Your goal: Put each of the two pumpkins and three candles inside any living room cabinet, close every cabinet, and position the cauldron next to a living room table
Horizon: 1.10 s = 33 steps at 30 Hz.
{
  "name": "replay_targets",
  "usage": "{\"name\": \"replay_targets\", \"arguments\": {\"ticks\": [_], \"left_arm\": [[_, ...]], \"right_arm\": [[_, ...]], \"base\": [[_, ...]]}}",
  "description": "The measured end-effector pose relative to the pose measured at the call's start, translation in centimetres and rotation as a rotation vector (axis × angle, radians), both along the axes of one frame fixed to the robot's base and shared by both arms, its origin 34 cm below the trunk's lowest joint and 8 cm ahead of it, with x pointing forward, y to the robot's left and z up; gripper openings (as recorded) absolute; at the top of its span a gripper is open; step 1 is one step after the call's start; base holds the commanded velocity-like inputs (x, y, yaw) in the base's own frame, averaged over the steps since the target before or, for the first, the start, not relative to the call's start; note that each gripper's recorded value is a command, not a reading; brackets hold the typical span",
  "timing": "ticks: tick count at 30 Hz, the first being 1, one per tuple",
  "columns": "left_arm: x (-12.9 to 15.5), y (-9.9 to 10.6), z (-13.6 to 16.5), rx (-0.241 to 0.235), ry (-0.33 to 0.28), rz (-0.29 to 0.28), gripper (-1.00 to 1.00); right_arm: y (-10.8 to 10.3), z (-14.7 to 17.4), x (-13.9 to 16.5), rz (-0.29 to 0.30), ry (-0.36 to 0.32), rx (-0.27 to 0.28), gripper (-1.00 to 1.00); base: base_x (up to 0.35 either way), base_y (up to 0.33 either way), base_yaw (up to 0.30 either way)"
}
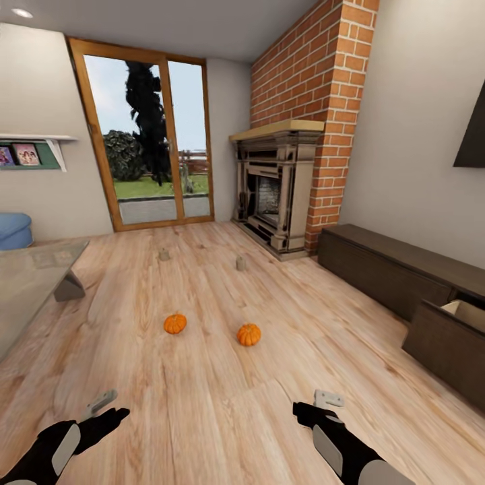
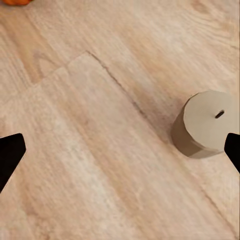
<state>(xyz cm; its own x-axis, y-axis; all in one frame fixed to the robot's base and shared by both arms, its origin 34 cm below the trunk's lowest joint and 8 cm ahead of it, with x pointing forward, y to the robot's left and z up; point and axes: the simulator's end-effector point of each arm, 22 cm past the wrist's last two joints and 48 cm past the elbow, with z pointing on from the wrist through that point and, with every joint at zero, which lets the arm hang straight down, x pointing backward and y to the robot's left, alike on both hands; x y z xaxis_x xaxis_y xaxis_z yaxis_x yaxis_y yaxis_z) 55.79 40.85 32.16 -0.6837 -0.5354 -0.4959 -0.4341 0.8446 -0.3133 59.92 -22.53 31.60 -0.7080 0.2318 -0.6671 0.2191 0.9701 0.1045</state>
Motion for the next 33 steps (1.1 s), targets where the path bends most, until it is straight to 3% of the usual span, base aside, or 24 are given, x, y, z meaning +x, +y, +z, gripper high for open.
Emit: {"name": "replay_targets", "arguments": {"ticks": [5, 8, 11, 13, 17, 19, 22, 29, 33], "left_arm": [[0.1, -0.2, 0.1, -0.003, -0.001, -0.01, 1.0], [0.3, -1.2, 0.1, 0.011, 0.01, -0.054, 1.0], [2.1, -3.8, 2.1, 0.042, 0.012, -0.17, 1.0], [3.2, -5.4, 4.7, 0.022, 0.026, -0.223, 1.0], [4.0, -9.8, 7.6, -0.021, 0.043, -0.297, 1.0], [3.7, -11.1, 7.3, -0.017, 0.069, -0.299, 1.0], [3.6, -11.5, 7.2, -0.008, 0.081, -0.297, 1.0], [3.8, -11.9, 7.5, -0.021, 0.072, -0.297, 1.0], [4.2, -11.7, 8.3, -0.018, 0.053, -0.296, 1.0]], "right_arm": [[0.1, 0.3, 0.3, 0.002, -0.008, 0.001, 1.0], [0.1, 0.3, 0.3, 0.003, -0.006, 0.003, 1.0], [0.4, -0.6, -0.8, 0.025, 0.065, 0.004, 1.0], [1.4, -0.4, -0.9, 0.055, 0.115, 0.017, 1.0], [3.0, 2.7, 1.3, 0.083, 0.086, 0.039, 1.0], [2.9, 3.5, 1.9, 0.076, 0.079, 0.032, 1.0], [2.9, 3.8, 2.0, 0.077, 0.079, 0.032, 1.0], [5.5, 7.5, 3.7, 0.141, 0.053, 0.067, 1.0], [5.8, 8.2, 4.0, 0.15, 0.047, 0.072, 1.0]], "base": [[0.061, 0.0, 0.013], [0.01, 0.0, 0.002], [0.002, 0.0, 0.001], [0.0, 0.0, 0.0], [0.0, 0.0, 0.0], [0.0, 0.0, 0.0], [0.0, 0.0, 0.0], [0.01, 0.001, 0.0], [0.186, 0.083, 0.0]]}}
